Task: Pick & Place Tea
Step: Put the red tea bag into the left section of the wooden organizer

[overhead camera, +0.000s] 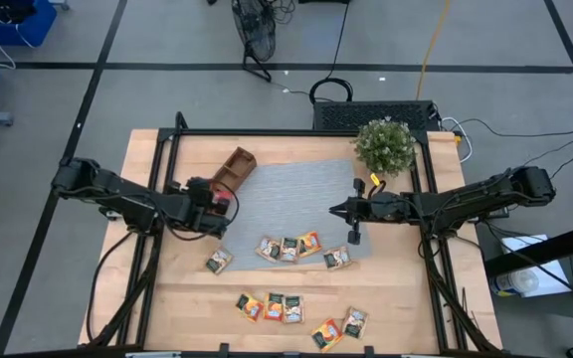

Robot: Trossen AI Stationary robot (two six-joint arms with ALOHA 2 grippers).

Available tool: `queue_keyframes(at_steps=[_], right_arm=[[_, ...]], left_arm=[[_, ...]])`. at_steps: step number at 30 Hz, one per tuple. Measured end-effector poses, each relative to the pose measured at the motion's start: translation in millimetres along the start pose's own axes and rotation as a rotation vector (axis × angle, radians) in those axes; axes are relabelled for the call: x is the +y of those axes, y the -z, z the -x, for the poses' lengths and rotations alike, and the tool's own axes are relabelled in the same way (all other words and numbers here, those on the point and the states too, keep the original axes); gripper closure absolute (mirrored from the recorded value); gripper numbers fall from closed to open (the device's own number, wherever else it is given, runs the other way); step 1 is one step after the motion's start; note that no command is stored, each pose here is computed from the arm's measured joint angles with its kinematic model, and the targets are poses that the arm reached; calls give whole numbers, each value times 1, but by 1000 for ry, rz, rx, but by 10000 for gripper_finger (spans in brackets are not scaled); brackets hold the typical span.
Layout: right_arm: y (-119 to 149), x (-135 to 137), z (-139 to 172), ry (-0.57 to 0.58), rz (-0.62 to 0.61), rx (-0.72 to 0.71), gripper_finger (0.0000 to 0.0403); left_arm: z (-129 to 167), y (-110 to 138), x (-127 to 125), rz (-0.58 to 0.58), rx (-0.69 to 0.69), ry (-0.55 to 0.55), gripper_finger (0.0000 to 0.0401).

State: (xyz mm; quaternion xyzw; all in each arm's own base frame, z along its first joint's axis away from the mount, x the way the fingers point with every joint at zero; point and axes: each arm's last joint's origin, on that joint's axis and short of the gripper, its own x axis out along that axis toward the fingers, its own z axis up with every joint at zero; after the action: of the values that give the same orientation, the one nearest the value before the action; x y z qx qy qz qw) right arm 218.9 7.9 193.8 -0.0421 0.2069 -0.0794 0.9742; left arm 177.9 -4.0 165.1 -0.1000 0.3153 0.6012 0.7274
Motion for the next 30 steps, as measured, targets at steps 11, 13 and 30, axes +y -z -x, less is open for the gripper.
queue_keyframes(at_steps=[11,13,30], right_arm=[[0,0,0,0,0,0,387],[0,0,0,0,0,0,387],[0,0,0,0,0,0,387]], left_arm=[[-6,12,0,22,54,34,367],[-6,12,-1,32,54,42,344],[-6,12,-3,45,77,59,309]])
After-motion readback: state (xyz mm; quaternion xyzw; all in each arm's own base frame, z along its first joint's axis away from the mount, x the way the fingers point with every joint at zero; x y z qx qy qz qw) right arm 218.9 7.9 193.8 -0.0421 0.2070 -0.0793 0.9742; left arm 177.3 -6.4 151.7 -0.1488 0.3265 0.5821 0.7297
